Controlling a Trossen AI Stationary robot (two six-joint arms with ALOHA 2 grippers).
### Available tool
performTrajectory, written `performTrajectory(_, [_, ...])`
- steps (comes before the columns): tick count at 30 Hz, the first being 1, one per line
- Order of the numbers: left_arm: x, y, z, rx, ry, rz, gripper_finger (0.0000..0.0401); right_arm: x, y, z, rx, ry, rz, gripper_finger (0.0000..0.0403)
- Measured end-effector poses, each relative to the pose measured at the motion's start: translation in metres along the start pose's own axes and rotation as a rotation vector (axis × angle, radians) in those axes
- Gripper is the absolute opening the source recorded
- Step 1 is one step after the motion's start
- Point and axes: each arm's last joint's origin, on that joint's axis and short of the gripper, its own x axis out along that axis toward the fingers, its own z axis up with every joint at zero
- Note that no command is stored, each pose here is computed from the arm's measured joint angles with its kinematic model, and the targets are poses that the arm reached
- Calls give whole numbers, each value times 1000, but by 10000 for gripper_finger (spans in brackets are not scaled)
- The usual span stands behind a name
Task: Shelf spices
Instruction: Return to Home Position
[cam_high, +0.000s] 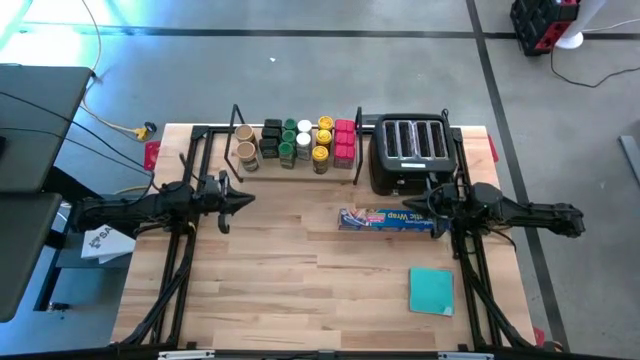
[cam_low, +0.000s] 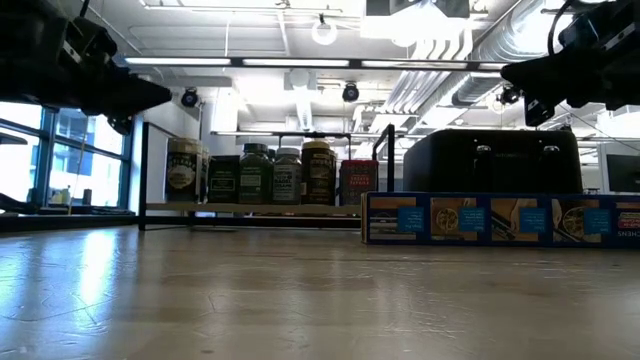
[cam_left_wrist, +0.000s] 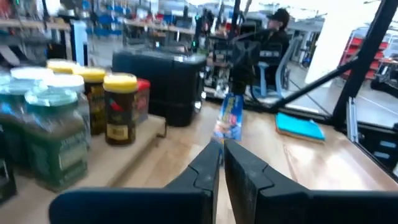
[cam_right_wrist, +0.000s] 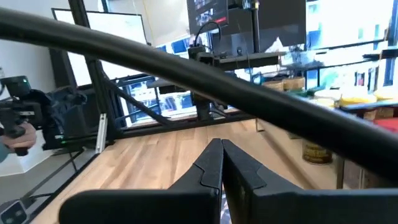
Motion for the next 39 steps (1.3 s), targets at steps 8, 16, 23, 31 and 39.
performTrajectory(8, [-7,1,4,24,-64,21,15,0,1,6,-42,-59,6,0])
performTrajectory(16, [-6,1,3,24,-52,10,3,0,1,1,19,-6,13,0])
performTrajectory(23, [-6,0,2,-13,-37,-14,3,0,-1,-7,42,63,-29,0])
performTrajectory(31, [-6,0,2,-18,-36,-12,3,0,-1,-9,97,92,-36,0])
performTrajectory(39, [-6,0,2,-18,-35,-11,3,-1,-2,-13,98,127,-43,0])
